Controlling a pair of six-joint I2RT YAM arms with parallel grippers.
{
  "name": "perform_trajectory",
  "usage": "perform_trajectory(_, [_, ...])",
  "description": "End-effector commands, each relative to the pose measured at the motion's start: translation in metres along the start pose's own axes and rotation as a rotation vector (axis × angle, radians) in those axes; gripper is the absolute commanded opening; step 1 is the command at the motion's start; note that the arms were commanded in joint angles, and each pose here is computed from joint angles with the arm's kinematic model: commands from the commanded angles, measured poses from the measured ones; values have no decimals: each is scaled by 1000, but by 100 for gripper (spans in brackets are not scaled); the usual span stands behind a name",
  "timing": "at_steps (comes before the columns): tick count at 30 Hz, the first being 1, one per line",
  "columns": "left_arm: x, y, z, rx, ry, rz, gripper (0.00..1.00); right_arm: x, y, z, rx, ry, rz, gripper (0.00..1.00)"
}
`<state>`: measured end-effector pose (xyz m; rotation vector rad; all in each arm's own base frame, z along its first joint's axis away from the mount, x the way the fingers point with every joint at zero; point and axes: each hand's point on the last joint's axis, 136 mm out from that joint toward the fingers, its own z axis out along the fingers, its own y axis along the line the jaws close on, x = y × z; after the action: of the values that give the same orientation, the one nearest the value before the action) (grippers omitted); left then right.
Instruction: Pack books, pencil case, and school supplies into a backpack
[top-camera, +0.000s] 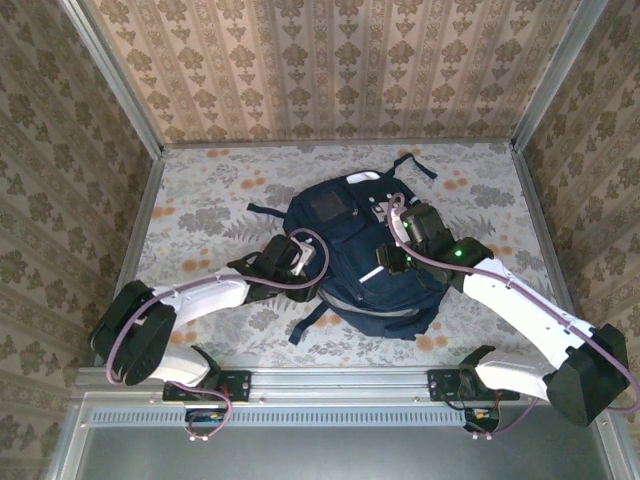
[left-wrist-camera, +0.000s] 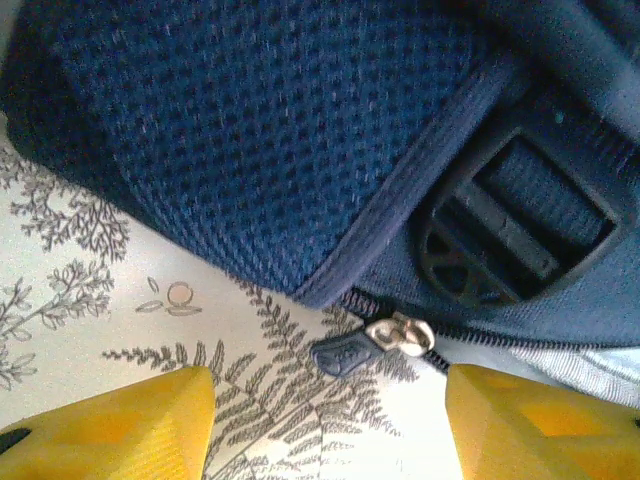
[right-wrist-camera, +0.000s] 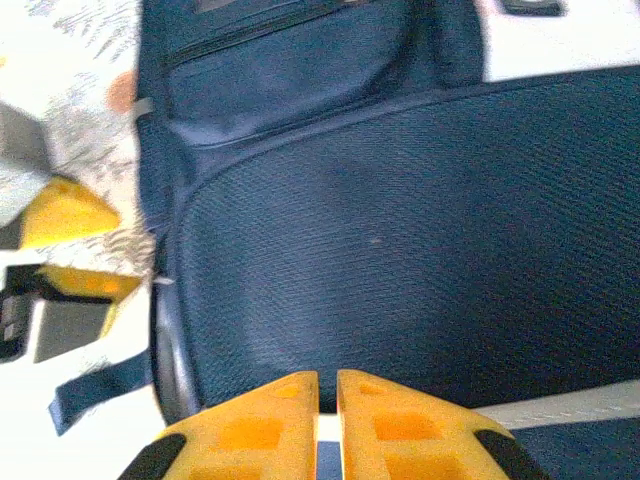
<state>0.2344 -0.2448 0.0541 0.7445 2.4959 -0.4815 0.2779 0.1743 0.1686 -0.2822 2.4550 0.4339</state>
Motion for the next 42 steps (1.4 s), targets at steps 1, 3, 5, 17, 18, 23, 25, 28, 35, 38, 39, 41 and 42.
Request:
perform_trajectory(1, [-53,3,-24,-26,-166,-86,63,5,-40,-5,198,-62,171,14])
perform_trajectory(3, [-67,19,-42,-61,-206,-229,63,13,-51,-11,231,-95,250,11])
perform_trajectory(5, [-80,22,-54,-6,-190,-360,64,18,-54,-17,231,-117,287,7])
perform_trajectory(17, [-158,-64,-25,283,60,-45,66,80,-100,-28,365,-90,649,11])
perform_trajectory(18, [-156,-72,-18,301,96,-33,66,85,-106,-30,376,-98,675,11])
perform_trajectory(23, [-141,-100,1,374,212,1,65,104,-123,-30,384,-80,755,12])
perform_trajectory(25, [-137,-101,3,379,222,-12,64,107,-123,-25,359,-67,767,12])
perform_trajectory(28, [-134,-102,4,392,228,-22,63,108,-120,-17,319,-59,776,12])
perform_trajectory(35, [-135,-117,1,455,223,-33,57,109,-117,-5,281,-31,770,12])
perform_trajectory(38, [-134,-126,-4,463,227,-6,56,112,-120,-3,291,-21,769,13])
perform_trajectory(39, [-134,-128,-6,460,228,4,56,114,-120,-2,292,-13,771,12])
perform_trajectory(41, [-132,-130,-7,447,234,17,57,108,-120,0,275,-35,771,12])
perform_trajectory(42, [-131,-131,-8,440,237,26,57,108,-120,1,269,-32,771,13])
